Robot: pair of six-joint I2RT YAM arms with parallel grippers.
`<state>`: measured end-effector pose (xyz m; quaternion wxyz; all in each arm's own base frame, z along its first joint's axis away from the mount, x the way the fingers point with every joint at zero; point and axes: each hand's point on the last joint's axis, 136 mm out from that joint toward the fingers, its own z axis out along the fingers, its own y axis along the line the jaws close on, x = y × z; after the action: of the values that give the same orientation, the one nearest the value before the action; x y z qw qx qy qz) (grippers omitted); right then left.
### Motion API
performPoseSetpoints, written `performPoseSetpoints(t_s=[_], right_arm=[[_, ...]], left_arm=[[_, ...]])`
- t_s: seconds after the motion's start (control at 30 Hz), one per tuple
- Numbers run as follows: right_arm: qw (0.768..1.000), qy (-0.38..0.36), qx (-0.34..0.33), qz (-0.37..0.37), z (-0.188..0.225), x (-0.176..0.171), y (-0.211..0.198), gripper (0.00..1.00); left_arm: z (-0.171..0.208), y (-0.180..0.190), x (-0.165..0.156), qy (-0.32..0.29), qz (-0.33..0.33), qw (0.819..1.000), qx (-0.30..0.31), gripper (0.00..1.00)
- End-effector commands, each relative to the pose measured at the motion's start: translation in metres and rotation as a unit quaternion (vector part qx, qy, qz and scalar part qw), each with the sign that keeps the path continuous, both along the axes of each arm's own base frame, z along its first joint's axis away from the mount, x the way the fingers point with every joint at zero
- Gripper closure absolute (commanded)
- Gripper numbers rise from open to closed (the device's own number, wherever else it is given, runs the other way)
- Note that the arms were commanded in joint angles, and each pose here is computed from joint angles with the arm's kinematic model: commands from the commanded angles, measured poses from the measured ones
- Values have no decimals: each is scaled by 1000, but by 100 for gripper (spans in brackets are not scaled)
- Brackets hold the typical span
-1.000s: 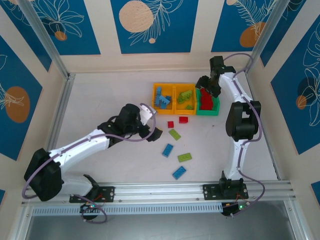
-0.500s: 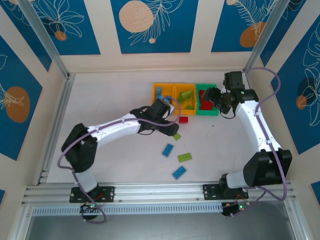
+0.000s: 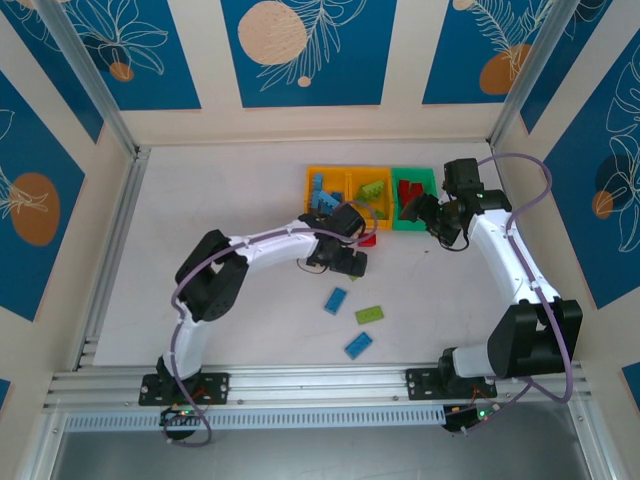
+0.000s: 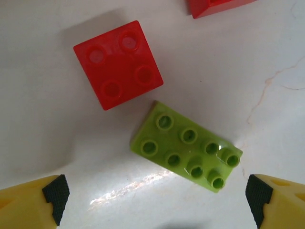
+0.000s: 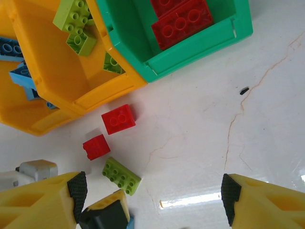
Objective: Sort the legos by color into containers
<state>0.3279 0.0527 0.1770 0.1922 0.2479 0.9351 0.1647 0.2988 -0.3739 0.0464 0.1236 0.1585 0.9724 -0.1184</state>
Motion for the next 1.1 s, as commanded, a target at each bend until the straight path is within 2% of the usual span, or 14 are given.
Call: performPoseSetpoints(t_s=[0.0,0.2,0.53,0.73,0.97,1.07], right_arm=[[1000,-19,-1,8,15,-1,1,23],[1000,-15,-4,9,13,-5,0,23],[1000,-20,-3,7,17,-9,0,23],[1000,-23,2,8,19,-8,3,23],[999,-29,7,14,25,-6,8,23],[999,-28,10,22,27,-8,11,23]], left_arm=[[0,-6,-2,19,16,1000,17,3],[-16,-8,-6,50,9,998,47,5],[-27,18,-10,69,19,991,114,23],[-27,32,-17,70,-8,990,124,42],[-31,20,-20,81,-35,991,100,66],[-25,17,-21,79,-44,992,87,70]])
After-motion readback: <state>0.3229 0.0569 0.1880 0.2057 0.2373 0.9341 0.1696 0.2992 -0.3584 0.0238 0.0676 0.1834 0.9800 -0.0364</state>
